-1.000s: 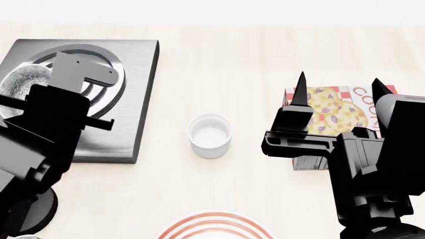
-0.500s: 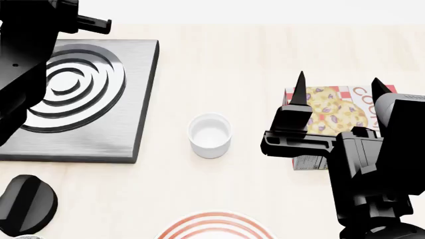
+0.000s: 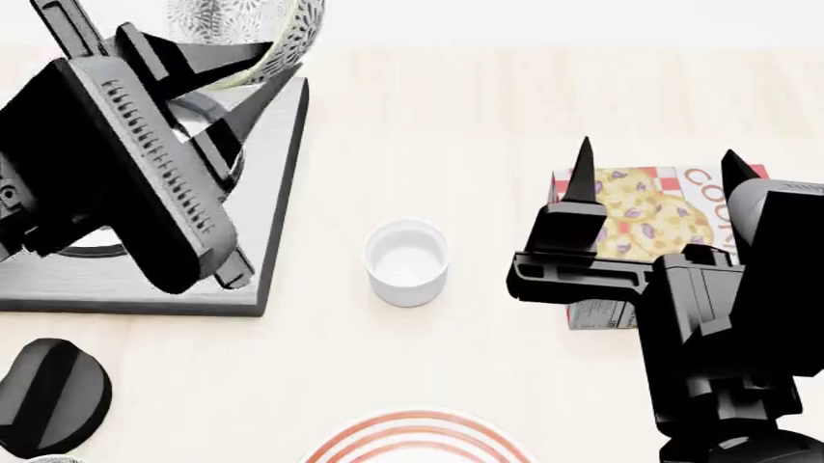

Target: Pick the akita bowl on the stove and place it on the plate.

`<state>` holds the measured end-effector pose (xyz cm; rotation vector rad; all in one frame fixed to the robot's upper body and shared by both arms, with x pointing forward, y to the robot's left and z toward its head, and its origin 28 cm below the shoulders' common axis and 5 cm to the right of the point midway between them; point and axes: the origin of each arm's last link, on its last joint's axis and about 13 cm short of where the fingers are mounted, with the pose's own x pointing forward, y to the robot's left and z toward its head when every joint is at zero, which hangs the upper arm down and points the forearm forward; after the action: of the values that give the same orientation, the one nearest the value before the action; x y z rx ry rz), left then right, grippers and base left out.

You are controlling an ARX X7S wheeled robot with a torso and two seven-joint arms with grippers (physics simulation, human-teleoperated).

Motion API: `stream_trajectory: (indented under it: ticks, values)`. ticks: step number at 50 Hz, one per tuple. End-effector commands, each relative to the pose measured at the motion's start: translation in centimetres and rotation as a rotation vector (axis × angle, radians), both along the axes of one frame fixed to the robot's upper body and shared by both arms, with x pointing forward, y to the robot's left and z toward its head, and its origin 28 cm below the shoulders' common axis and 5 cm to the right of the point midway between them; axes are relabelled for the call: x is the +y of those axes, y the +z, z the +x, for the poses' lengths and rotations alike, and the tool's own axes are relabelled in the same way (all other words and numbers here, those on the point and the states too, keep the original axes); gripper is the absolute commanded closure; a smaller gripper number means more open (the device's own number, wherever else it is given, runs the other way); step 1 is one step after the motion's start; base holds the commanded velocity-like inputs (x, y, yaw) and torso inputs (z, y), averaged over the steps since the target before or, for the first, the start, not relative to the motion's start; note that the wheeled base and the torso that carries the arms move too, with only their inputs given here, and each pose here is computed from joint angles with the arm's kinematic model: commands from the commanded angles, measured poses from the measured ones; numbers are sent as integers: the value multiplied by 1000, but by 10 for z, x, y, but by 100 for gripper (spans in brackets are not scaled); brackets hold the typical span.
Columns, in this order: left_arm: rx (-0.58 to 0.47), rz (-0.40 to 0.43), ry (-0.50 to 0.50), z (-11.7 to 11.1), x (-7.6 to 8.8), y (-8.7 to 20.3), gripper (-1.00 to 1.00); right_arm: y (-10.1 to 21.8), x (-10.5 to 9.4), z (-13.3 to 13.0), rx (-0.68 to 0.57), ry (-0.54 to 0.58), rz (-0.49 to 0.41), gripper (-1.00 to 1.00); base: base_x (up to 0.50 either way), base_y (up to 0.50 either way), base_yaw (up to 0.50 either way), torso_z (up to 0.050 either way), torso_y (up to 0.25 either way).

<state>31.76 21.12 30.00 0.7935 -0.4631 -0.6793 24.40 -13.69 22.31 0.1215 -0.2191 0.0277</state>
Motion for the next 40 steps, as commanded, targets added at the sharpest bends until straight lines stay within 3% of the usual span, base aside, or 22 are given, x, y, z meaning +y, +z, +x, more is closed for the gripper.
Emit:
stream_trajectory:
  ticks: [1, 13, 22, 23, 40]
  values:
    - [2, 278, -242, -36, 8, -14, 100, -1, 0, 0, 1, 0, 0, -100, 0, 0, 0, 0, 0]
    - [2, 463, -325, -47, 14, -22, 100, -1, -1, 1, 0, -1, 0, -100, 0, 0, 0, 0, 0]
    - [4, 534, -389, -49, 14, -23, 100, 0, 0, 0, 0, -2, 0, -100, 0, 0, 0, 0, 2]
    - [-9, 577, -413, -51, 13, -23, 100, 1, 0, 0, 0, -2, 0, -100, 0, 0, 0, 0, 0]
    - [-5, 665, -536, -67, -8, -23, 100, -1, -1, 1, -1, -1, -1, -100, 0, 0, 0, 0, 0]
